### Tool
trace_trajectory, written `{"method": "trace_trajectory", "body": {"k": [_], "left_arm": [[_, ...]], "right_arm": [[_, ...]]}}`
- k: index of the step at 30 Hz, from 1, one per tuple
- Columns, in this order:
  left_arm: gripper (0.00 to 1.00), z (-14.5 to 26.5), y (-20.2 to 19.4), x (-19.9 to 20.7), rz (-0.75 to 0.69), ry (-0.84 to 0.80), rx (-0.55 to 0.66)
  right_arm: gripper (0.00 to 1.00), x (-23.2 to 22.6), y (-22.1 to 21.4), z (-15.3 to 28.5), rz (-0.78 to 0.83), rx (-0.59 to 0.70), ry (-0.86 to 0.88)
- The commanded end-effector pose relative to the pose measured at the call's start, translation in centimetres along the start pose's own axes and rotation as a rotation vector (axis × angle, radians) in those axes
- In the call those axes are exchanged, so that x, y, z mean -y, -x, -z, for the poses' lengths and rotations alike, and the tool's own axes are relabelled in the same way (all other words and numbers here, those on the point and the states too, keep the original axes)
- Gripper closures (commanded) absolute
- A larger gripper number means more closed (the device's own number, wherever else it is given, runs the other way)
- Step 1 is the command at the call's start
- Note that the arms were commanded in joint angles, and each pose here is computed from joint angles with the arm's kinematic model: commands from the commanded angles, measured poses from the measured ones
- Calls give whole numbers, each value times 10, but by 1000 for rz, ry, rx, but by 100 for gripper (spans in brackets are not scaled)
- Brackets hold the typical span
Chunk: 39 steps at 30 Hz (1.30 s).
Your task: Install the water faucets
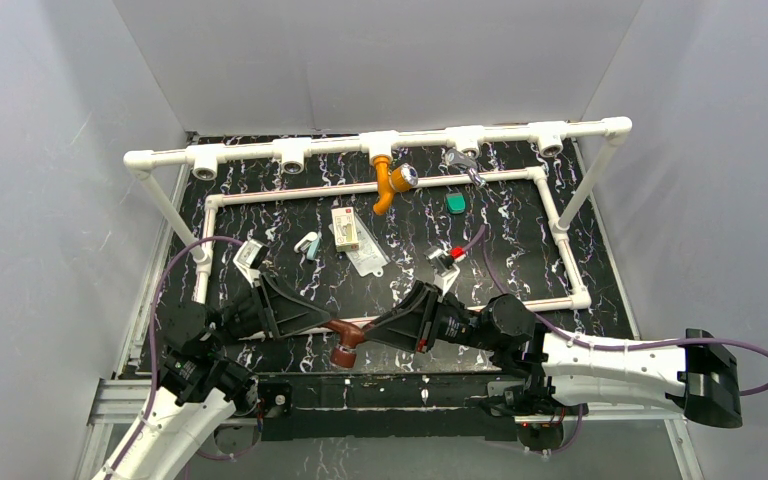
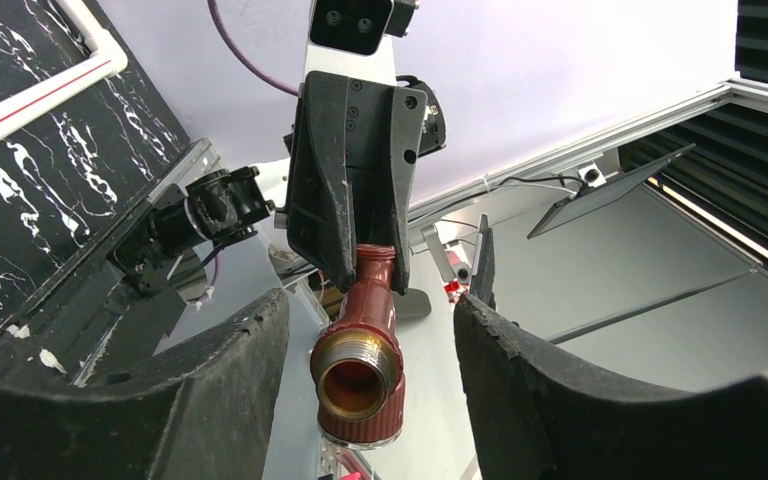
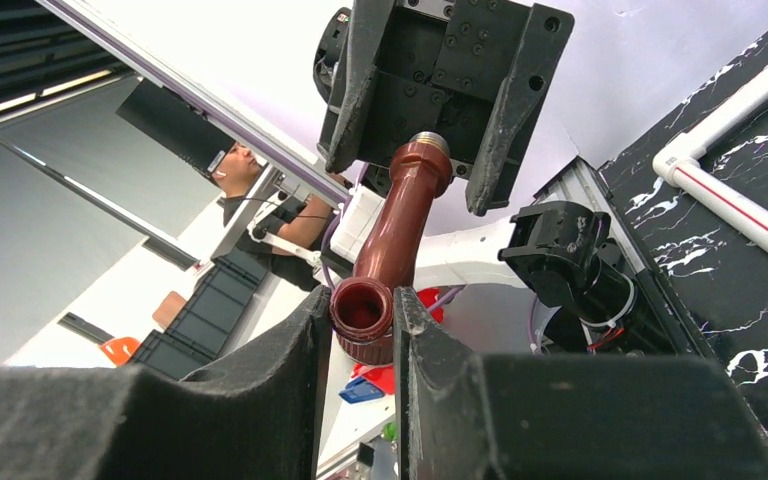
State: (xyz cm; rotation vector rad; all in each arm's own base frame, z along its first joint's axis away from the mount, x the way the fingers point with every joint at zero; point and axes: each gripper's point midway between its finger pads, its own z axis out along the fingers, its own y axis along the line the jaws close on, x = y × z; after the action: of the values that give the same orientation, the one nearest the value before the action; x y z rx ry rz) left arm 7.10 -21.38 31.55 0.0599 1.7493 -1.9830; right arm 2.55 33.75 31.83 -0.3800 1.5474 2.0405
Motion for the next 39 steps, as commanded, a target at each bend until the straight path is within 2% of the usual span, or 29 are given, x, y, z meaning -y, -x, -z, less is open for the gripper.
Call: {"method": "trace_trajectory", "body": {"k": [1,12,13,14,15,18,20,22,23,25,28,32,39], "left_arm": [[45,3,-3,22,-51,-51,-25],[76,5,-7,24,-63,-68,-43],[81,5,-8,24,-63,-70,-45],[93,5,-8,24,-64,-72,-47],[100,5,-8,23,-61,-70,-46],[100,6,-8,22,-59,-66,-38],[100,5,-7,19,-57,-52,-32],[100,5,-6,12,-47,-28,-25],[100,5,-6,10,-44,-20,-19],[100,6,-5,5,-34,-2,-7],[100,6,-5,-6,-13,30,8],[100,6,-3,-24,39,80,32],[100,4,-3,-46,104,148,37]], "right_arm": [[99,-18,16,-3,-15,64,57],[99,-6,18,-5,-49,90,7],[99,-5,18,-5,-51,89,4],[99,-4,18,-5,-52,88,2],[99,-4,18,-5,-52,88,2],[98,-2,17,-7,-45,81,-11],[85,0,16,-7,-38,74,-23],[62,1,16,-5,-25,67,-35],[53,2,15,-4,-18,62,-45],[41,5,21,-2,4,86,-75],[31,9,20,3,39,75,-106],[22,12,23,9,141,48,-165],[17,12,34,20,408,-36,-259]]}}
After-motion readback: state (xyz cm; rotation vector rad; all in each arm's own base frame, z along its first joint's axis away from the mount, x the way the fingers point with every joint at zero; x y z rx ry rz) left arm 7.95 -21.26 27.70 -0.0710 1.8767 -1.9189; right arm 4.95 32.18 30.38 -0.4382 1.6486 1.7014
